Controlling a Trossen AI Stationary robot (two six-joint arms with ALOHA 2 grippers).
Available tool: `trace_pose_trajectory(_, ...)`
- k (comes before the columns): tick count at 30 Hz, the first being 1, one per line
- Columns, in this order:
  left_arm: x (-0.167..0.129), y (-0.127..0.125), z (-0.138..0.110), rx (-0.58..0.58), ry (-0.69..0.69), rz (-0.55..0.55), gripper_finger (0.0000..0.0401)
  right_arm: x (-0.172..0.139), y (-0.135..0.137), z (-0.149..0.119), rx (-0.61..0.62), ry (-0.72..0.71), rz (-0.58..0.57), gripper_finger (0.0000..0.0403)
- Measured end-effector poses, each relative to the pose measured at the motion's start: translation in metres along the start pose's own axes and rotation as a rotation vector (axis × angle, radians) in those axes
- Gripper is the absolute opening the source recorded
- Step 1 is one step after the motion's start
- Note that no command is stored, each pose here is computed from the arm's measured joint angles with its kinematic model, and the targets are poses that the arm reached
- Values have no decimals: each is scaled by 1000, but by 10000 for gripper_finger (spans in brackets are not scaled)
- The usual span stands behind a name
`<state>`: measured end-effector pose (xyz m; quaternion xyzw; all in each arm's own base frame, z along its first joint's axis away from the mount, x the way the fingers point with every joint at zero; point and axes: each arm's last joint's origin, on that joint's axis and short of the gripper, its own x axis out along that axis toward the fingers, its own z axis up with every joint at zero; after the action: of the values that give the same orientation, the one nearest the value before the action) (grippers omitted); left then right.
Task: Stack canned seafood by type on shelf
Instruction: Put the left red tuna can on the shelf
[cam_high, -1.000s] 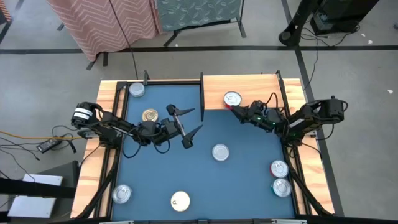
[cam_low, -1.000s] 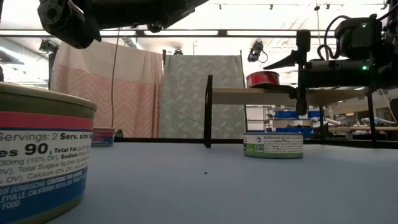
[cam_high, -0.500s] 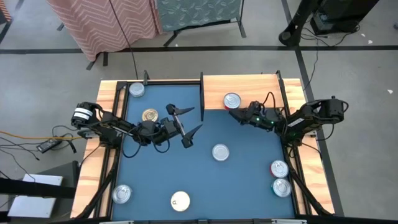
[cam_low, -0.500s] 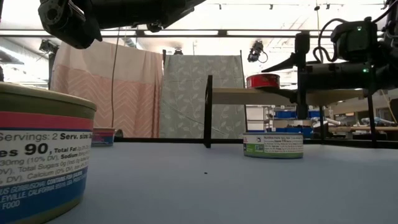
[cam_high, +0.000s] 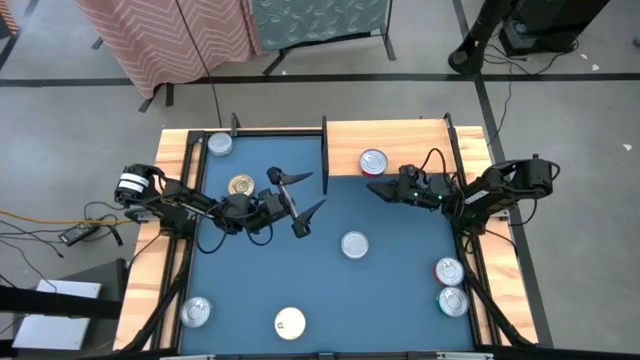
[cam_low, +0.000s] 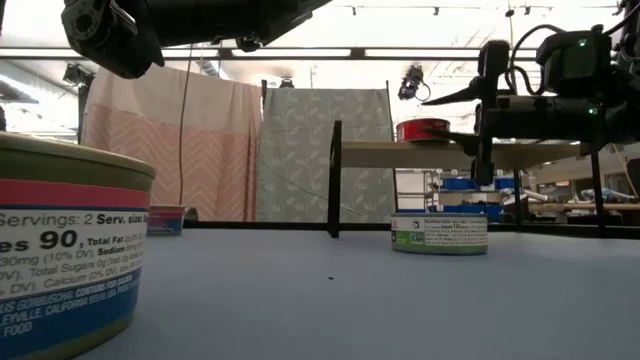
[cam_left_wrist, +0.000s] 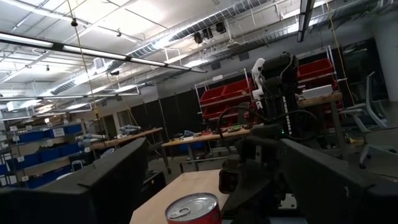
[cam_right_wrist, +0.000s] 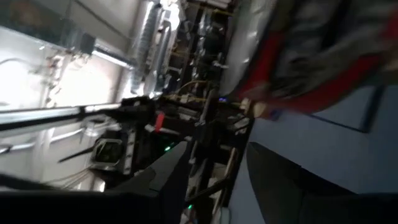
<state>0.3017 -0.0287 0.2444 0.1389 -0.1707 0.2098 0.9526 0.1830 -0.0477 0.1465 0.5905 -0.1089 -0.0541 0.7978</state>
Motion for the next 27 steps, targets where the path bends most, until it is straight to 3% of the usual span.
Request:
trace_pose_trajectory(10, 0, 0, 0, 1, 0, 0, 362, 0, 3, -1, -62, -16, 17, 84)
trace_pose_trajectory(27, 0, 0, 0, 0, 6, 12, 362, 0, 0, 7, -155, -59, 0, 20)
